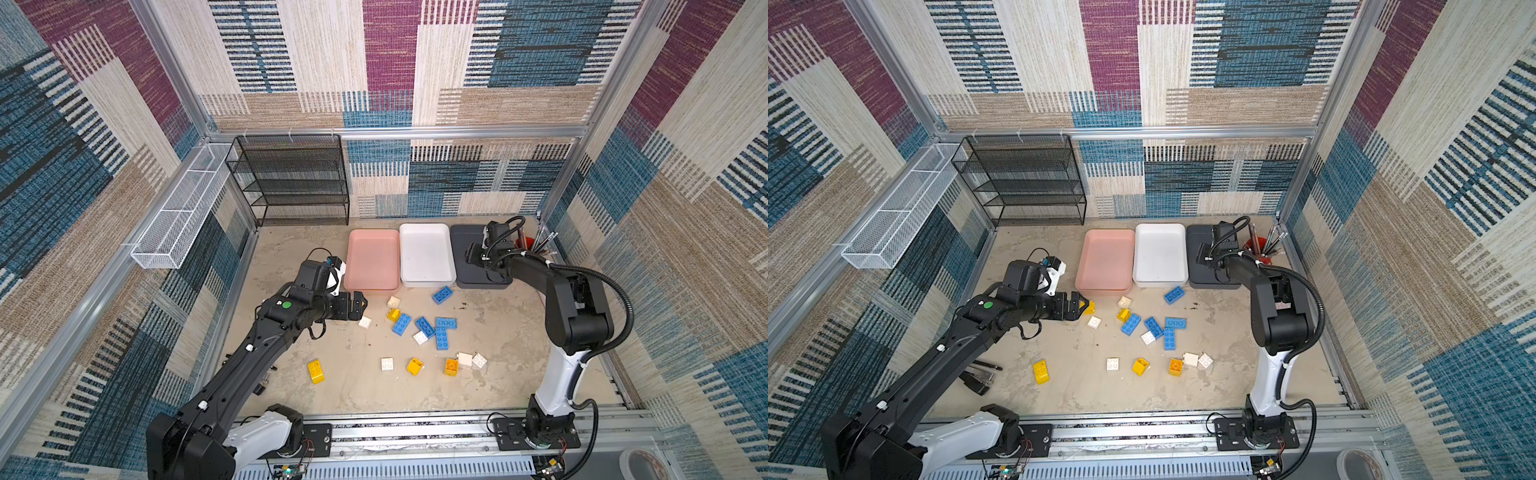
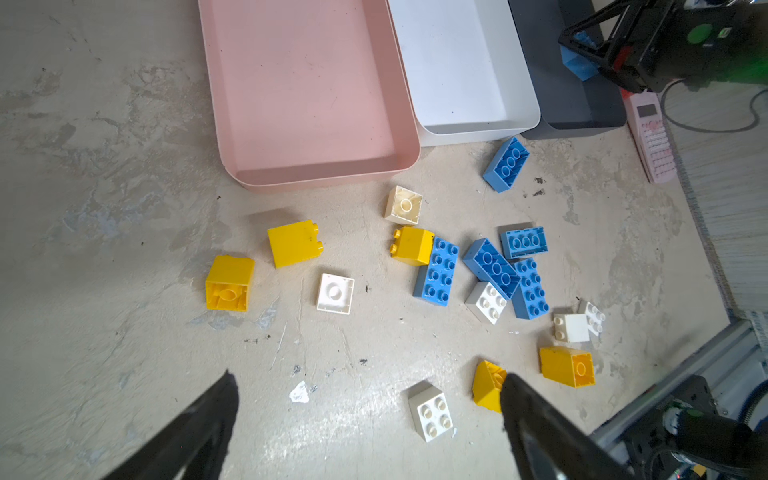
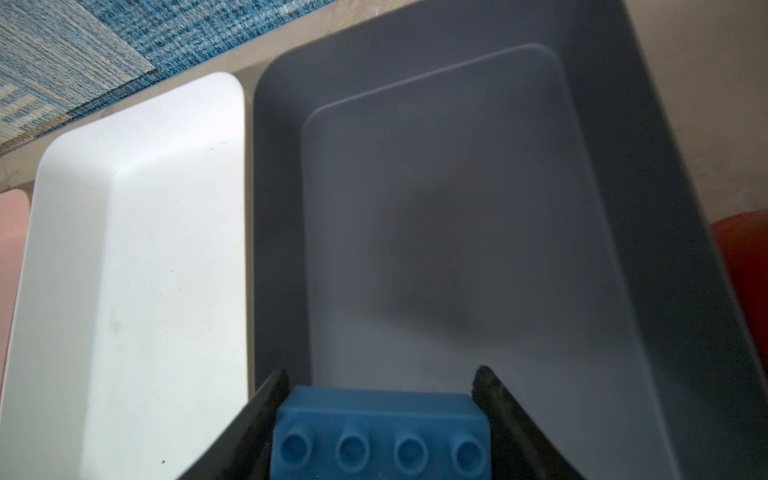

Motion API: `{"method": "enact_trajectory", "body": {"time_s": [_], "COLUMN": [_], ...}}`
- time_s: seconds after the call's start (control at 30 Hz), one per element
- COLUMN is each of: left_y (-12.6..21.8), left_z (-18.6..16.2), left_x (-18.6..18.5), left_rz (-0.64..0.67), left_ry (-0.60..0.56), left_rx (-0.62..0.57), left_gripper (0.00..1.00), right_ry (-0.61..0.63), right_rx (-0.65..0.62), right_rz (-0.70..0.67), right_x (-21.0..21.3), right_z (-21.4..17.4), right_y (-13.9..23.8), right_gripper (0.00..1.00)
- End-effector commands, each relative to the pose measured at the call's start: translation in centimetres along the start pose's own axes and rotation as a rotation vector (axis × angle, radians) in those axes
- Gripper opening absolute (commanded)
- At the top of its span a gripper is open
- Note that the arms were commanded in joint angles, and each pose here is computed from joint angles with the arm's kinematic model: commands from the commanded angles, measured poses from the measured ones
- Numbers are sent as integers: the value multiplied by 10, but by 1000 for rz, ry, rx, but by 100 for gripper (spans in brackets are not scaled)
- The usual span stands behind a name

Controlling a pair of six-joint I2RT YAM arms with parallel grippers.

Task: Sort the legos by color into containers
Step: 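Carry the blue brick with the right gripper into the grey tray and release, then grasp a blue 2x4 brick with the left gripper while the right gripper withdraws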

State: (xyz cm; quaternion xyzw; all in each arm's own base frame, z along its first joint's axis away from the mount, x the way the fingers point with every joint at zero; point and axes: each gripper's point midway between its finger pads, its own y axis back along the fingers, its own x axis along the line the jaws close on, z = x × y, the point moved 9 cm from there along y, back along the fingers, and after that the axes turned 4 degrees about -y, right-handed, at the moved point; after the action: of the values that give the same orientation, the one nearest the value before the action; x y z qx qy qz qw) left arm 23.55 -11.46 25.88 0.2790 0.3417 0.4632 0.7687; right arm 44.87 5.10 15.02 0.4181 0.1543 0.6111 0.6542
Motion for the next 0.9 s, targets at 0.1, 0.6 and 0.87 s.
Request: {"method": "enact_trajectory", "body": {"time_s": [0.1, 0.6, 0.87], "left_y": [3, -6, -31], "left_z": [0, -28, -38], "left_x": [-15, -47, -65], "left_rz": [18, 38, 33], "left_ry": [-112, -146, -187], "left_rx": [18, 101, 159], "left_gripper": [97, 81, 59], "right_ry": [20, 95, 151], "right_rx": [-51, -147, -199], "right_rz": [41, 220, 476], "right_x": [6, 37, 60], "right_z": [10, 13, -53], "right_y": [18, 102, 159], "right_gripper": [87, 99, 98]}}
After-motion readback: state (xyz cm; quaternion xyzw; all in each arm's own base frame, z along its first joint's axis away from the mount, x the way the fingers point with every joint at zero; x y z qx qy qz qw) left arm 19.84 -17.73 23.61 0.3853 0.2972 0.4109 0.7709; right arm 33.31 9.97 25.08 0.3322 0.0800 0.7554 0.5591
